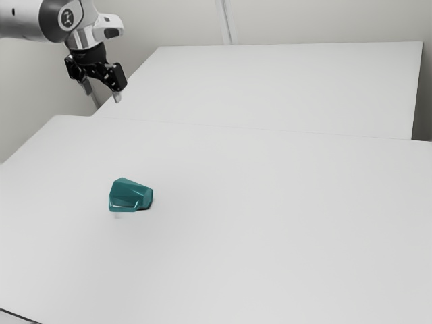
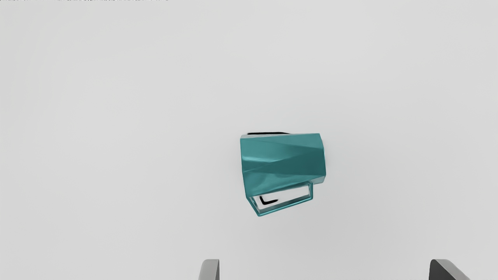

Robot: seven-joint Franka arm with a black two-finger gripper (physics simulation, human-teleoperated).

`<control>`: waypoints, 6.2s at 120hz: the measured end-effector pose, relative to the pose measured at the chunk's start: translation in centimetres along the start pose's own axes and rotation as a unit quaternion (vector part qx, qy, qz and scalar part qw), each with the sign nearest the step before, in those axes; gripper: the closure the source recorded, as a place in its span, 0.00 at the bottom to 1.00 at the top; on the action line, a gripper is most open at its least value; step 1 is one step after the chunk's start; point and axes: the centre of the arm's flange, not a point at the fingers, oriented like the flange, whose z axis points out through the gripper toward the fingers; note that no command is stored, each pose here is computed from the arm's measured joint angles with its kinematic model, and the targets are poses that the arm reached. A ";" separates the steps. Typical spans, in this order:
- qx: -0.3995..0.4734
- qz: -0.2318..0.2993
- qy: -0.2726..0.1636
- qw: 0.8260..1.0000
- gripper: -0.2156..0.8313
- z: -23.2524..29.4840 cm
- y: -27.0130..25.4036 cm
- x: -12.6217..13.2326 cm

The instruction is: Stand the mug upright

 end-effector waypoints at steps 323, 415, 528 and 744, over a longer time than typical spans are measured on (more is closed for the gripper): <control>-0.496 -0.161 0.051 0.852 0.30 36.7 -12.1 -7.9; -0.502 -0.153 0.061 0.849 0.87 36.9 -12.0 -7.9; -0.389 -0.085 0.061 0.915 0.95 29.5 -8.1 -3.6; -0.043 -0.089 -0.025 0.995 0.95 29.6 2.6 3.9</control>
